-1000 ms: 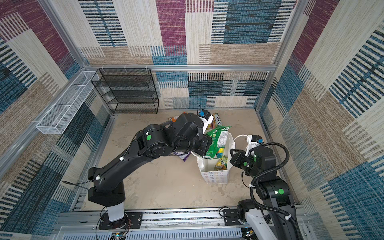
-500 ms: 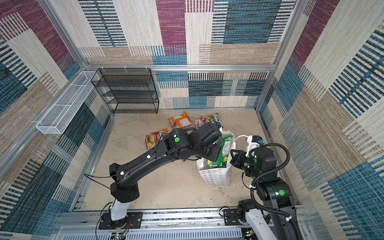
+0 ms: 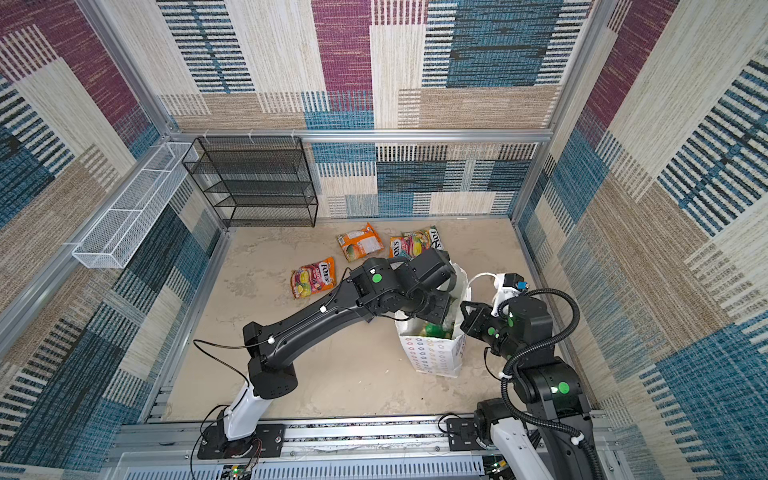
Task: Place the snacks into the paper bag
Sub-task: 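Open the left gripper to drop the green tea packet into the bag, then withdraw the left gripper from the bag back toward the snack pile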
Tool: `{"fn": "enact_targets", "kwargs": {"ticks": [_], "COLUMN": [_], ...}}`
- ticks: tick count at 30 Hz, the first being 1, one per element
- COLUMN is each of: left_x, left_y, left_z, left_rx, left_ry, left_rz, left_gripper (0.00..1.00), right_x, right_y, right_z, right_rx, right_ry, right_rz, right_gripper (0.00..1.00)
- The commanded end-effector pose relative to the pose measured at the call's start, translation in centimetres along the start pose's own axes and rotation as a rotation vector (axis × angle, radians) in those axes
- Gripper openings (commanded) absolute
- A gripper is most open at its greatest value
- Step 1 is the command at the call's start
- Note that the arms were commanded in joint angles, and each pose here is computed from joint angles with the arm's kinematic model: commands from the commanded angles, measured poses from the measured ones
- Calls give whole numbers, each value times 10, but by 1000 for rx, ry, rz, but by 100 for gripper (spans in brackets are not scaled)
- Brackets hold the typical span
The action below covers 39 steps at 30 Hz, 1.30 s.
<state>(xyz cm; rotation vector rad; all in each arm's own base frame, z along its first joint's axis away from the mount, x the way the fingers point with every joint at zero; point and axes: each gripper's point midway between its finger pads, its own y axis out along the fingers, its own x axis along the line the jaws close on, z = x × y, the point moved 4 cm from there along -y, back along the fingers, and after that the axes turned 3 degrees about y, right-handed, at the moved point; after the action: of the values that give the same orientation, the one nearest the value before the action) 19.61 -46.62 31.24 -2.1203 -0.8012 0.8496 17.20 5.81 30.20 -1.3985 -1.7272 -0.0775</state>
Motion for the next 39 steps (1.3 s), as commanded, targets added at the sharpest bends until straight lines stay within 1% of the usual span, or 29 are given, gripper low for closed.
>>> {"fn": "enact_targets", "kwargs": {"ticks": [1, 4, 5, 9, 11, 13, 16, 19, 22, 24, 26, 29, 32, 36, 39], "left_x": [-5, -9, -10, -18, -20, -18, -1, 27, 45, 58, 77, 105, 122, 135, 153], "left_y": [-21, -39, -47, -84, -108, -127, -157, -184, -211, -228, -241, -246, -244, -243, -247], "left_z": [-11, -12, -13, -14, -14, -14, -8, 3, 18, 28, 37, 46, 48, 48, 51], "left_rx": [-61, -76, -83, -116, -144, -172, -233, -312, -393, -459, -512, -533, -521, -528, -533], "left_ry": [29, 55, 60, 87, 98, 105, 104, 89, 67, 30, -9, -69, -113, -154, -204], "left_rz": [37, 66, 83, 162, 201, 210, 158, 79, 116, 141, 123, 51, 6, -19, -49], "left_gripper": [64, 73, 74, 76, 76, 76, 77, 80, 85, 91, 96, 99, 100, 99, 99], "right_x": [6, 4, 4, 6, 10, 16, 29, 43, 50, 54, 62, 76, 88, 106, 113], "right_y": [-3, -6, -6, -5, -2, 0, 1, 3, 13, 15, 14, 13, 14, 23, 26], "right_z": [-8, -10, -10, -9, -8, -8, -12, -15, -15, -18, -23, -25, -19, -2, 6], "right_rx": [-43, -60, -61, -46, -29, -10, 5, 30, 72, 71, 67, 85, 100, 145, 163], "right_ry": [-22, -27, -29, -33, -28, -19, -9, 16, 43, 57, 67, 84, 101, 114, 114], "right_rz": [-23, -2, -1, -12, -44, -80, -140, -216, -268, -287, -323, -370, -397, -434, -442], "right_gripper": [0, 0, 0, 0, 0, 0, 0, 0, 0, 0, 0, 0, 0, 0, 0]}}
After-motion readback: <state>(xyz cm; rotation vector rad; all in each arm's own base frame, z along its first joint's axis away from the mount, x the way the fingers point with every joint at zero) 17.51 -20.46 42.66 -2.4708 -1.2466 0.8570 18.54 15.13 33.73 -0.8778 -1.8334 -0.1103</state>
